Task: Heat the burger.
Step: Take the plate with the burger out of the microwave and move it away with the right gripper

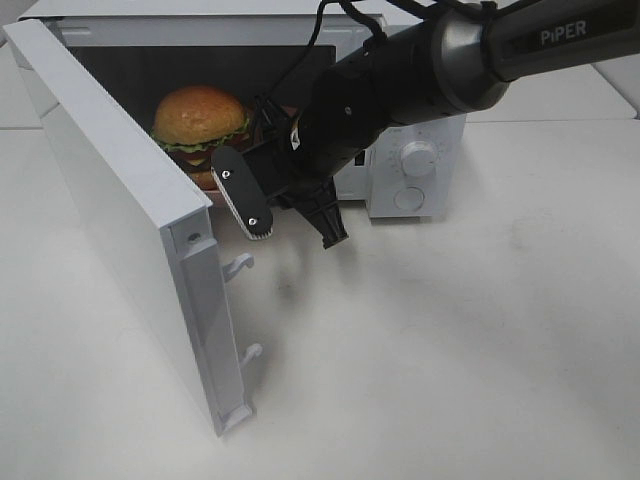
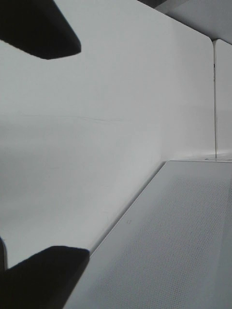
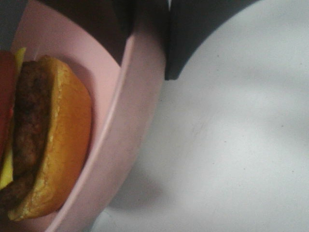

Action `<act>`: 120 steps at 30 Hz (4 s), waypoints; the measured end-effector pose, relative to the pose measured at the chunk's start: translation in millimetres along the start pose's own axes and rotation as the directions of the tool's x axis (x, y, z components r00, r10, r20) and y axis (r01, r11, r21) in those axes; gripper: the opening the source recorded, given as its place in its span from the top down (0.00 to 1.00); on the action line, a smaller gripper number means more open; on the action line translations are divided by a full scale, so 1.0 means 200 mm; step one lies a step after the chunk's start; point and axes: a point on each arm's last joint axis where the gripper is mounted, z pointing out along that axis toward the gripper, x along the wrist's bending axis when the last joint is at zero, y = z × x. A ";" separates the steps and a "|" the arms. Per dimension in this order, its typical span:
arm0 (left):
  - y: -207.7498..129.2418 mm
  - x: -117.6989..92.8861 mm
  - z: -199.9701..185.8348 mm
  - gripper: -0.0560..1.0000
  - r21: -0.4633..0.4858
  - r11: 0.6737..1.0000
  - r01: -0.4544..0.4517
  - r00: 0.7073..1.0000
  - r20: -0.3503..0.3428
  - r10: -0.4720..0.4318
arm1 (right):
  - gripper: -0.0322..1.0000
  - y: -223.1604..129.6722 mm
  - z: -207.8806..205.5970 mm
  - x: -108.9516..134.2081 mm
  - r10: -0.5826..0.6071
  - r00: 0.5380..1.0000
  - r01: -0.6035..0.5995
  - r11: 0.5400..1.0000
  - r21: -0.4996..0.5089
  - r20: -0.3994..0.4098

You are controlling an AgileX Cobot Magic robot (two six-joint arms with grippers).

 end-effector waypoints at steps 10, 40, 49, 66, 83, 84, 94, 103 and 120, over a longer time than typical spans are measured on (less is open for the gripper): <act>0.00 0.00 0.00 0.03 0.000 1.000 0.000 1.000 0.000 0.000 | 0.82 -0.02 -0.10 0.06 -0.034 0.999 0.034 0.999 -0.013 -0.010; 0.00 0.00 0.00 0.03 0.000 1.000 0.000 1.000 0.000 0.000 | 0.82 -0.05 -0.40 0.24 -0.011 1.000 0.012 0.999 -0.030 0.022; 0.00 0.00 0.00 0.03 0.000 1.000 0.000 1.000 0.000 0.000 | 0.82 -0.06 -0.47 0.30 0.038 0.998 -0.036 0.999 -0.029 0.053; 0.00 0.00 0.00 0.03 0.000 1.000 0.000 1.000 0.000 0.000 | 0.82 -0.07 -0.64 0.39 0.048 0.995 -0.046 0.999 -0.027 0.087; 0.00 0.00 0.00 0.03 0.000 1.000 0.000 1.000 0.000 0.000 | 0.82 -0.08 -0.82 0.52 0.027 0.992 -0.024 0.999 -0.025 0.122; 0.00 0.00 0.00 0.03 0.000 1.000 0.000 1.000 0.000 0.000 | 0.82 -0.08 -0.82 0.52 0.027 0.992 -0.024 0.999 -0.025 0.122; 0.00 0.00 0.00 0.03 0.000 1.000 0.000 1.000 0.000 0.000 | 0.82 -0.09 -0.98 0.59 0.046 0.984 -0.040 0.999 -0.034 0.174; 0.00 0.00 0.00 0.03 0.000 1.000 0.000 1.000 0.000 0.000 | 0.82 -0.09 -1.10 0.65 0.044 0.983 -0.038 0.999 -0.034 0.177; 0.00 0.00 0.00 0.03 0.000 1.000 0.000 1.000 0.000 0.000 | 0.82 -0.16 -1.35 0.79 0.135 0.980 -0.147 0.986 0.077 0.147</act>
